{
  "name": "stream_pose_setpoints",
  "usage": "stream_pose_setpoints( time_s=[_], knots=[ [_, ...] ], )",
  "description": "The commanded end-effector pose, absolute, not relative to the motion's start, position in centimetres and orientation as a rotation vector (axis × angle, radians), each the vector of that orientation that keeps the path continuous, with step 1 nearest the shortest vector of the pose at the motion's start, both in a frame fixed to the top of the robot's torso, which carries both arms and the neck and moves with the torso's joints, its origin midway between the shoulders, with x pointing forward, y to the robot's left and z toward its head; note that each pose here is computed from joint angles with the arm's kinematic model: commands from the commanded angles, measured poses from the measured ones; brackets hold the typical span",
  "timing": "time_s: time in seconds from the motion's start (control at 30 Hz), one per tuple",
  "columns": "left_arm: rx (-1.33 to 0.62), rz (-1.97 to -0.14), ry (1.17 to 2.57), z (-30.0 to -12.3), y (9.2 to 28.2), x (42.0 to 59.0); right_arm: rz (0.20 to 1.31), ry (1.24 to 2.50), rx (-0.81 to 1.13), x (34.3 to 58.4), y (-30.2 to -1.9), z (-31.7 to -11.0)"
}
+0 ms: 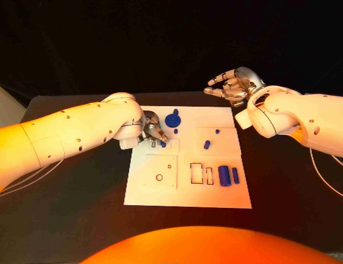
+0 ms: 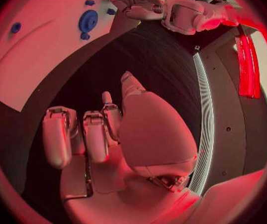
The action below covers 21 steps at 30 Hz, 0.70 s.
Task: Assemble the parts on the task board
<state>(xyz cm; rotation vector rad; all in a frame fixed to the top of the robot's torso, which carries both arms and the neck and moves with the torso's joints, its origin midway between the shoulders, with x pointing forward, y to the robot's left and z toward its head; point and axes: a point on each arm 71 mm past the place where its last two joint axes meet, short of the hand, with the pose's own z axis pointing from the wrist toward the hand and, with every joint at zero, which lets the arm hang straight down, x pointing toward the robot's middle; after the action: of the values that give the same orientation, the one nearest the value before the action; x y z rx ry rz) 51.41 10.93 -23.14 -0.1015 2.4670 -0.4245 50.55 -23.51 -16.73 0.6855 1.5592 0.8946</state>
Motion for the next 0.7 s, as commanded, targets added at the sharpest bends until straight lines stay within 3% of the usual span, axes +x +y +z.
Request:
stream_pose_setpoints(
  time_s=[0.03, 0.7],
  knots=[
    [-0.089, -0.426, 2.479, -23.35, 10.63, 51.22, 0.905, 1.57, 0.666, 50.5, -23.34, -16.78],
    [-0.035, -0.42, 2.474, -23.26, 10.38, 50.92, 0.904, 1.573, 0.667, 50.45, -23.4, -16.95]
  ],
)
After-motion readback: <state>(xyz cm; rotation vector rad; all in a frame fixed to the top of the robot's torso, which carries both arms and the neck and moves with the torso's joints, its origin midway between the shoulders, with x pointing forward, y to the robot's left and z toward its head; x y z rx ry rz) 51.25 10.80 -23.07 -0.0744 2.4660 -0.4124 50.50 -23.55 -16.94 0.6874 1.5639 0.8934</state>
